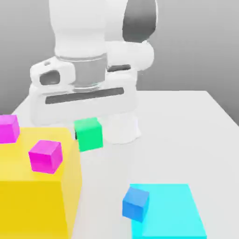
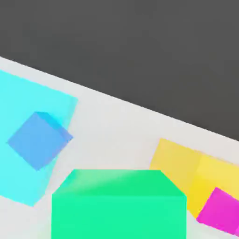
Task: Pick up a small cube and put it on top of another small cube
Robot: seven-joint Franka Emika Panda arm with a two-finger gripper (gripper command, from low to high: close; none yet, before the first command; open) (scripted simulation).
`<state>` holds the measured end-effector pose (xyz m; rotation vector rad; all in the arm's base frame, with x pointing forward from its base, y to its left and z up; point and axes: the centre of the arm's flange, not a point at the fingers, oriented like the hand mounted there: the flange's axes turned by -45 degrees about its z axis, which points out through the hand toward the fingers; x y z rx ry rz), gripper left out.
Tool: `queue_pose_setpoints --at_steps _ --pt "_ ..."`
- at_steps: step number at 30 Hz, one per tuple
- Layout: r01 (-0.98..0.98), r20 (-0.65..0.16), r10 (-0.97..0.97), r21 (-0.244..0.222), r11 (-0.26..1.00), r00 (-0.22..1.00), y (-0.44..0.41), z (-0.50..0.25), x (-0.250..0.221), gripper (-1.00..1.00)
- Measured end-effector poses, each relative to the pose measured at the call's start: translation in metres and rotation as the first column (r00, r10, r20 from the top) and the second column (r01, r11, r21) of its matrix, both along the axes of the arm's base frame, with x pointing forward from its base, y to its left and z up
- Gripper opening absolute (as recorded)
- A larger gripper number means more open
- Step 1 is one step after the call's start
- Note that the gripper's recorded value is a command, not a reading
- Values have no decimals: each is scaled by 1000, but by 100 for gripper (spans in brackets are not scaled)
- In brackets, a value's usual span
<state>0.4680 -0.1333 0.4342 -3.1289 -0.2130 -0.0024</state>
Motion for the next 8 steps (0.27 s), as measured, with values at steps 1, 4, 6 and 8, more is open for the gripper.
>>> queue_pose_setpoints --at_steps 1,4,6,8 --pt "33 0 -33 0 999 999 -11 -2 -1 -100" --pt "62 -1 -62 0 998 998 -21 -39 -3 -100" --pt "64 -1 -64 0 998 998 -22 -47 -3 100" --pt "64 -1 -64 0 998 998 -22 -47 -3 100"
